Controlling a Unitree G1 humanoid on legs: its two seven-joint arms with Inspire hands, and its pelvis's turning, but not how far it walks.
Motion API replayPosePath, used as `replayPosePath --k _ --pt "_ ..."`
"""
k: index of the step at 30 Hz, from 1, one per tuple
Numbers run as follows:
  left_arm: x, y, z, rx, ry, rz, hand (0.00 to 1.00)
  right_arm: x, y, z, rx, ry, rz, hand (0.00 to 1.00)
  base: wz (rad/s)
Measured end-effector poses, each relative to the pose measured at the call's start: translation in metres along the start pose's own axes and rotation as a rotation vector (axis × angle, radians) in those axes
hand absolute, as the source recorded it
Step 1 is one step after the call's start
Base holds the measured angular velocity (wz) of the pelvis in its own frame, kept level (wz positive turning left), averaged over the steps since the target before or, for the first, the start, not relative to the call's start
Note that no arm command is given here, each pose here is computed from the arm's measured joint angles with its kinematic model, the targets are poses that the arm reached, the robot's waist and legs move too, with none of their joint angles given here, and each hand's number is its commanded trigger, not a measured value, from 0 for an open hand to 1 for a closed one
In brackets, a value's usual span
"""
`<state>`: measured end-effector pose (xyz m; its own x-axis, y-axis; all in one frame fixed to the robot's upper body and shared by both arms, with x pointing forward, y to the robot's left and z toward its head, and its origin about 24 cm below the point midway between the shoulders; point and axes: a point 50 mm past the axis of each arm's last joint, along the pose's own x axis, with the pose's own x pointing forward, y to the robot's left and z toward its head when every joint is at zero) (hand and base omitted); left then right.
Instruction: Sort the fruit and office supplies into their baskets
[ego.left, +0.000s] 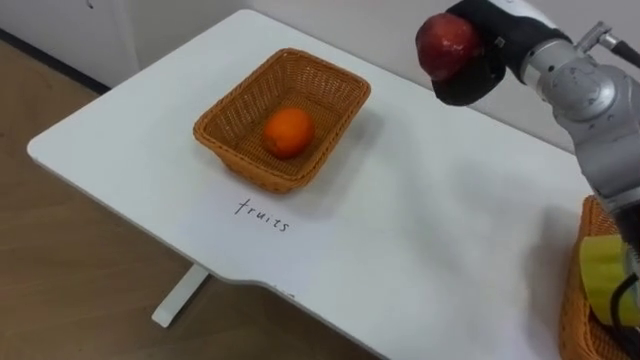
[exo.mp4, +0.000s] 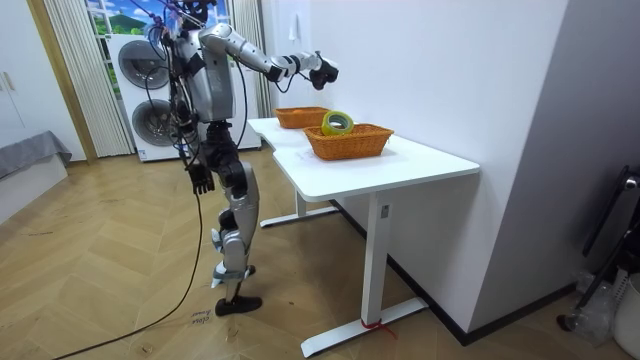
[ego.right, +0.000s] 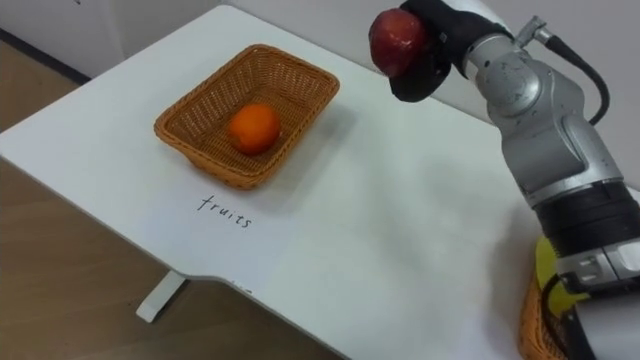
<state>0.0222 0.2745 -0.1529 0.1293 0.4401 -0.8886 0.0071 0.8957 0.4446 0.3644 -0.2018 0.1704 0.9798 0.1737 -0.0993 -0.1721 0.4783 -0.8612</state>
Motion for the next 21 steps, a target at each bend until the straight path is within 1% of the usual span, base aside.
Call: replayPosePath --k 5,9,11,16,21 --pt "0.0 0.0 0.003 -0.001 -0.008 0.004 0.0 0.001 0.002 -0.003 0.004 0.026 0.009 1.0 0.0" --pt "0.0 0.0 -0.001 0.006 0.004 0.002 0.0 0.001 0.005 -0.004 0.012 0.041 0.016 1.0 0.04" --pt "0.0 0.002 -0.003 0.007 0.01 0.004 0.0 0.002 0.008 -0.005 0.009 0.049 0.029 1.0 0.0" --pt "0.0 0.001 -0.011 0.01 0.043 -0.02 0.0 0.007 0.029 0.004 0.015 0.033 0.089 1.0 0.15" --pt "0.0 0.0 -0.018 0.012 0.071 -0.042 0.0 0.009 0.036 0.009 0.024 0.02 0.109 1.0 0.19"
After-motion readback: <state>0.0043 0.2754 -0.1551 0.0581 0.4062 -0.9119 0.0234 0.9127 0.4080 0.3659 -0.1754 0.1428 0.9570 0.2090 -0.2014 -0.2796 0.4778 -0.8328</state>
